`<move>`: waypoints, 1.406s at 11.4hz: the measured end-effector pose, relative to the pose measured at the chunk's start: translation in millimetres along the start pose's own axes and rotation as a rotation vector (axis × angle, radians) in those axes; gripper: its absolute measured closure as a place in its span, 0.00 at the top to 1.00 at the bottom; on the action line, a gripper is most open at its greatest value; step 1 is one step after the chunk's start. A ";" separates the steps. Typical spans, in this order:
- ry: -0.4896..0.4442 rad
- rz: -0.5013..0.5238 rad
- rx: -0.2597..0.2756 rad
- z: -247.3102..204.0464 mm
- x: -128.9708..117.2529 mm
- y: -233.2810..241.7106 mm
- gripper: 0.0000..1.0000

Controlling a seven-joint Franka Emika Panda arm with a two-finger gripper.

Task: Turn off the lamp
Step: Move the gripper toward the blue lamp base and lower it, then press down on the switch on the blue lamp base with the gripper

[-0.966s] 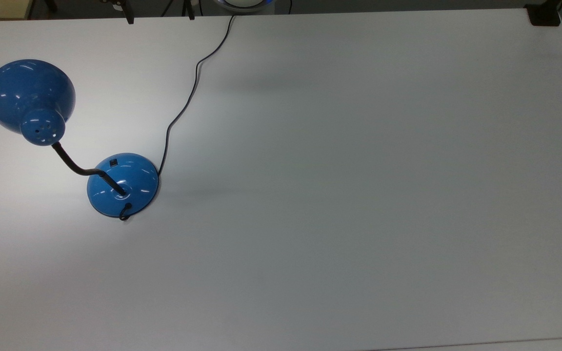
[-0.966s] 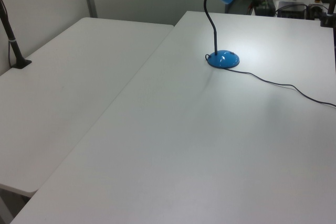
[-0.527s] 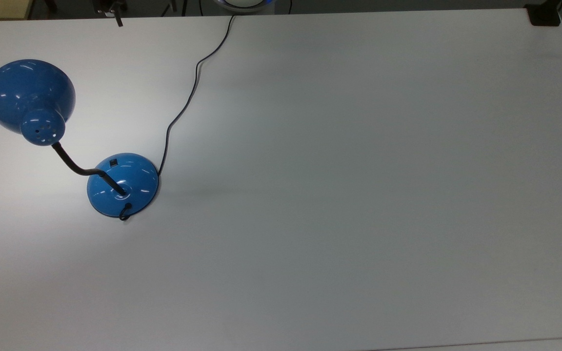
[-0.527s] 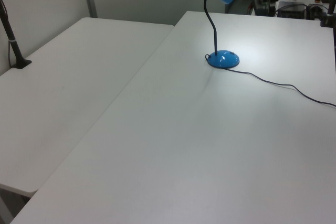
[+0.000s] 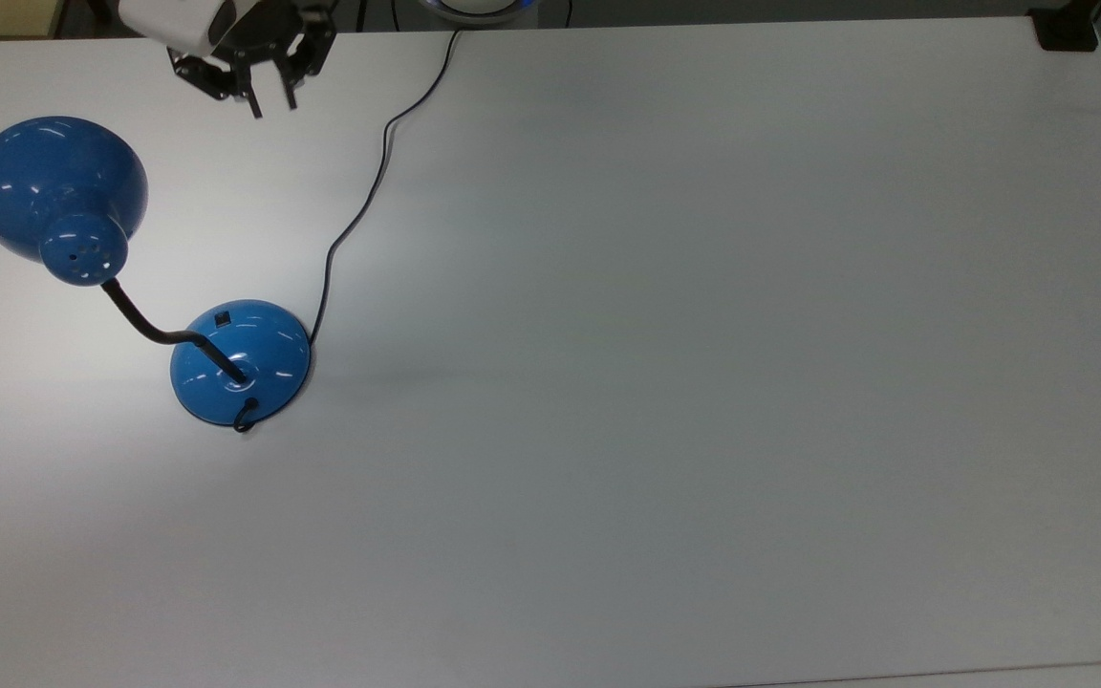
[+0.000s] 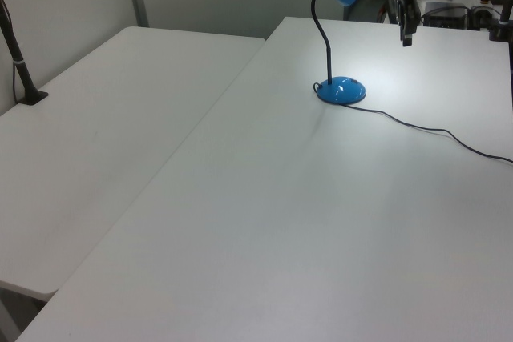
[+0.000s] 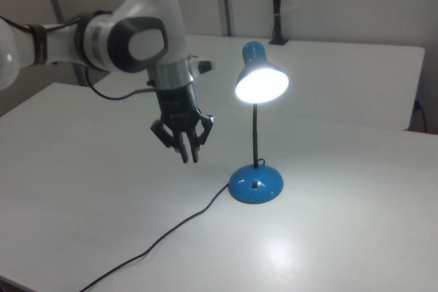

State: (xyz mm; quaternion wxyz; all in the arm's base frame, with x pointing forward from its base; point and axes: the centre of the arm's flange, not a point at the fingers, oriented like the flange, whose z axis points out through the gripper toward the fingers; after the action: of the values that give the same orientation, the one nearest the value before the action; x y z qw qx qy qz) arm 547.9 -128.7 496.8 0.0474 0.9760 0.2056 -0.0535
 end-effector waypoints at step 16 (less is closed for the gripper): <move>0.330 0.240 -0.022 137.3 30.7 92.9 0.01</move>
State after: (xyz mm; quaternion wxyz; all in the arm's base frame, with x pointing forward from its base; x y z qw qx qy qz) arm 602.0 -216.8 363.7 0.0300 0.9884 0.0934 0.1156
